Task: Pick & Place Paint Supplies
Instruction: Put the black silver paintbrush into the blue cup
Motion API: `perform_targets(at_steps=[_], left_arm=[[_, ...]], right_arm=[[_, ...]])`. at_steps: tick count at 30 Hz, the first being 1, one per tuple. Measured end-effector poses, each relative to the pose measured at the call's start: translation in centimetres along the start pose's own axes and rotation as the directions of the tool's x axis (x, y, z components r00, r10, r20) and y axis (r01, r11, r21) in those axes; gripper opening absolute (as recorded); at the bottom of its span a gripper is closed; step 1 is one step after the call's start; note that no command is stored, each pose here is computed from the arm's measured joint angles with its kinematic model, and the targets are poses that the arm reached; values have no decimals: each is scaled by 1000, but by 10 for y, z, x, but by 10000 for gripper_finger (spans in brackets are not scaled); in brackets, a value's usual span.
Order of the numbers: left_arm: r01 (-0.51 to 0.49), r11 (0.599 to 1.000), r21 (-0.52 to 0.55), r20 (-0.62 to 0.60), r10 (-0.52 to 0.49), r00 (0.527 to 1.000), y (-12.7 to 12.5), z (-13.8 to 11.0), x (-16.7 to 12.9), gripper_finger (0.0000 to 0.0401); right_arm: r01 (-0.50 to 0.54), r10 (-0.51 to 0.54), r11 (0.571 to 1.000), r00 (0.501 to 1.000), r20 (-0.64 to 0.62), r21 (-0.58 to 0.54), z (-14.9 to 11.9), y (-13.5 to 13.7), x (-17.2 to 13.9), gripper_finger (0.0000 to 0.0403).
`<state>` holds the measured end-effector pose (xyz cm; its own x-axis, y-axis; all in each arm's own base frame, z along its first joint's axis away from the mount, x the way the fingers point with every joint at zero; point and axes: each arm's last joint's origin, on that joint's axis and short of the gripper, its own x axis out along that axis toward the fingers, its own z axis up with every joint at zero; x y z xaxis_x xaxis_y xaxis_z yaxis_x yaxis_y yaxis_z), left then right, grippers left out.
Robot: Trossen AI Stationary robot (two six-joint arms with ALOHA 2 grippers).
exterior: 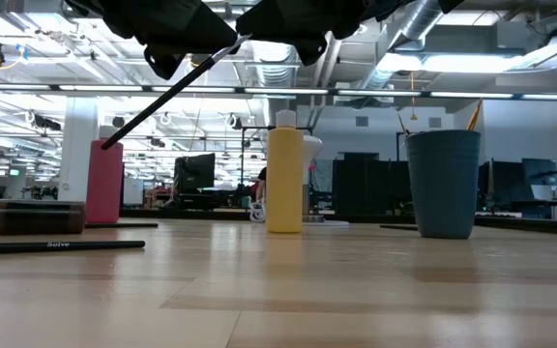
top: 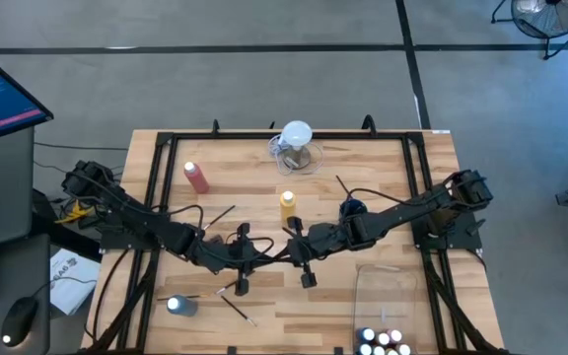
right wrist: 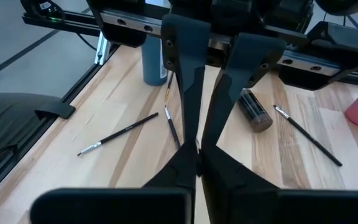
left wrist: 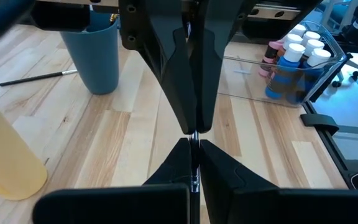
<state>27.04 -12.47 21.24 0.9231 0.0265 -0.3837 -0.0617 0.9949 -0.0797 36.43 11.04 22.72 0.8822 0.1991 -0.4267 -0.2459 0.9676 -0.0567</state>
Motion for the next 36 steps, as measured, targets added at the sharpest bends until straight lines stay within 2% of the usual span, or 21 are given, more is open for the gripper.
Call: perform_targets(at_steps=[10,25,36], left_arm=[[-2,1000,3,-2,2,1000,0,0,0,0],[-2,1000,1,0,2,1000,0,0,0,0],[-2,1000,2,-2,2,1000,0,0,0,0]], right_arm=[[9,-9,1000,1000,-8,-1,-1,-2,0,9],[-4,4,1000,1000,-26,-9,-2,3,0,120],[-4,4,1000,1000,-26,-9,-2,3,0,158]])
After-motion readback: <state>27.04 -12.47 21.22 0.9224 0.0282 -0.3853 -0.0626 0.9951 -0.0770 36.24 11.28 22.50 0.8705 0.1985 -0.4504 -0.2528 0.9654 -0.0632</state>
